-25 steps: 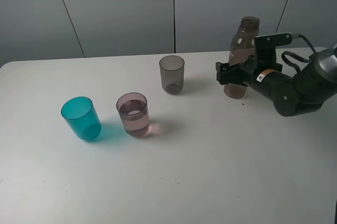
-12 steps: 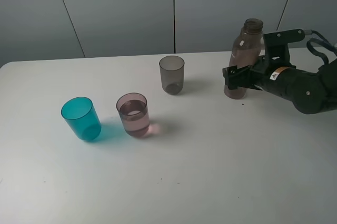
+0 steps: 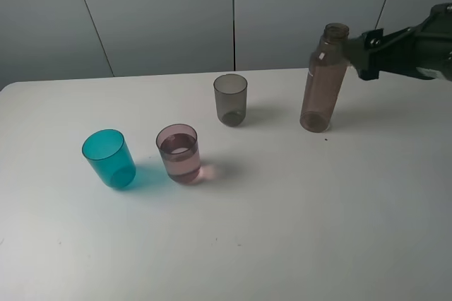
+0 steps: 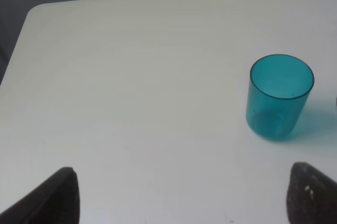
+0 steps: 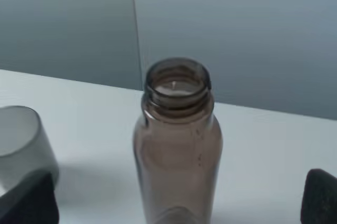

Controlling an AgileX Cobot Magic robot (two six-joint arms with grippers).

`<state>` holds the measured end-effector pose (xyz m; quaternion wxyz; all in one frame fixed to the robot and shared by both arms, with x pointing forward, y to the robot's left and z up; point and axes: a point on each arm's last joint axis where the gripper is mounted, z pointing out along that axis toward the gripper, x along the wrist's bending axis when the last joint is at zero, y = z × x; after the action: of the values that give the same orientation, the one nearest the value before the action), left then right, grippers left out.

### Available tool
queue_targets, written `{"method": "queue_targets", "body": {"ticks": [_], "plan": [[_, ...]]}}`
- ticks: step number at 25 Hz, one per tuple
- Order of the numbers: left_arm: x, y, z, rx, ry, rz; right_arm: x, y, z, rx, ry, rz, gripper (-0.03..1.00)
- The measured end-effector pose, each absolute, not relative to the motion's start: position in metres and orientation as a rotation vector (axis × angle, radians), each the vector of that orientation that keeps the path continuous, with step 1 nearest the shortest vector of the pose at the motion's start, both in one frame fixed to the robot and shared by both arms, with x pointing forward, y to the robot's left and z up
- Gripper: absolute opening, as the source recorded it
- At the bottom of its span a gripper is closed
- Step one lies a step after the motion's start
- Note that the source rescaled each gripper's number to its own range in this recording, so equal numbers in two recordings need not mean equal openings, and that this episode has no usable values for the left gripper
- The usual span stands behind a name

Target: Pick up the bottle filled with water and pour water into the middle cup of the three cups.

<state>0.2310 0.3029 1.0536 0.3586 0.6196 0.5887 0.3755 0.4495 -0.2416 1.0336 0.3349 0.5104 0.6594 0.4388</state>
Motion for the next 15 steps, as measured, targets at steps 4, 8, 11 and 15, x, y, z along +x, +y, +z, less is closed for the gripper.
{"method": "queue_targets", "body": {"ticks": [4, 8, 11, 15], "plan": [[0.231, 0.303, 1.054, 1.598, 1.518, 0.969, 0.409, -0.250, 1.092, 1.326, 1.754, 1.154, 1.00], [0.231, 0.303, 1.054, 1.598, 1.518, 0.969, 0.361, -0.261, 1.121, 1.379, 1.873, 1.076, 1.00], [0.231, 0.303, 1.054, 1.598, 1.518, 0.969, 0.324, -0.270, 1.118, 1.438, 1.985, 0.980, 1.00], [0.231, 0.303, 1.054, 1.598, 1.518, 0.969, 0.279, -0.282, 1.111, 1.472, 2.063, 0.904, 1.00]]}}
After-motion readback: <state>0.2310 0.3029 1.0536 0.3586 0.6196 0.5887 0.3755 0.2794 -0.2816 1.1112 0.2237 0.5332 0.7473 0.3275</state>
